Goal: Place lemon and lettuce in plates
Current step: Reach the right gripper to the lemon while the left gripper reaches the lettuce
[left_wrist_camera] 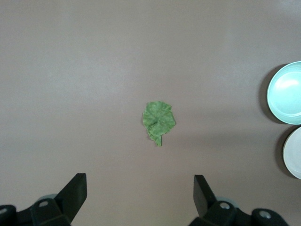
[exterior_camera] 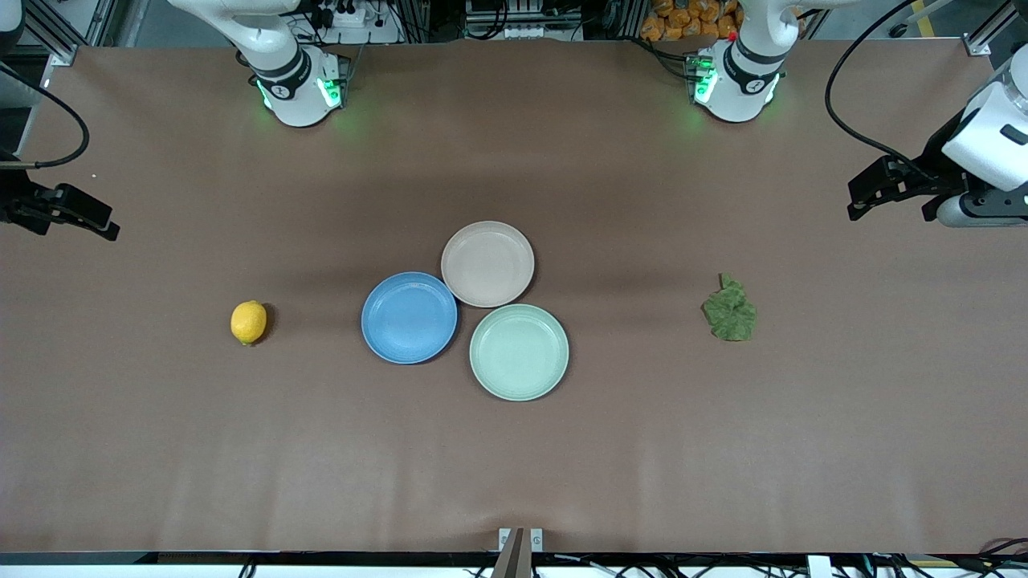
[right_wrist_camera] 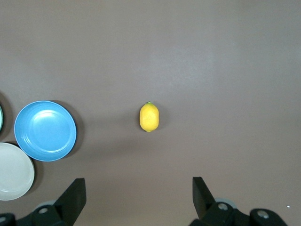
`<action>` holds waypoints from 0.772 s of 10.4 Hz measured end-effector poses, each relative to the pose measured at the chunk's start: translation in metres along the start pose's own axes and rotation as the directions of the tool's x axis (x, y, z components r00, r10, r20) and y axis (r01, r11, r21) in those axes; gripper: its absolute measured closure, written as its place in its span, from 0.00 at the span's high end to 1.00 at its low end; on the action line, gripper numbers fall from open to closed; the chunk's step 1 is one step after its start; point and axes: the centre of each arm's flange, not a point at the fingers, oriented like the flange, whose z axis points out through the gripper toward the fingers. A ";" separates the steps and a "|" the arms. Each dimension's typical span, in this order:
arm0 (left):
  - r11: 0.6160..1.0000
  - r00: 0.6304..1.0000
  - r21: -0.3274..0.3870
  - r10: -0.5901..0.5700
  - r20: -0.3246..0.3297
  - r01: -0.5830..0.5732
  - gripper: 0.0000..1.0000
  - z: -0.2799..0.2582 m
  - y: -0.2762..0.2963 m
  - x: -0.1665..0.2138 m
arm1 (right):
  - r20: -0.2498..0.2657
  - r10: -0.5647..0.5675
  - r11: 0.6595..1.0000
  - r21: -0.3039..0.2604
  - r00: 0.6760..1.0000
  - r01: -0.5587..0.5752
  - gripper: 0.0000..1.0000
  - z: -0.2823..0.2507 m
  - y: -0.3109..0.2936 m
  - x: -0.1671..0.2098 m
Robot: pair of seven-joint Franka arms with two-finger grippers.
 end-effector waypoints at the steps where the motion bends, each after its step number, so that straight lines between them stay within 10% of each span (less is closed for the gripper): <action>1: 1.000 1.000 0.000 0.000 0.000 0.000 1.00 0.000 0.000 0.000 | 0.000 0.001 1.000 0.000 1.000 -0.001 1.00 0.000 0.000 0.000; 8: 1.000 0.994 0.011 -0.013 0.111 0.012 1.00 0.076 -0.005 0.019 | 0.058 0.006 1.000 -0.003 0.998 -0.006 1.00 0.038 0.003 0.014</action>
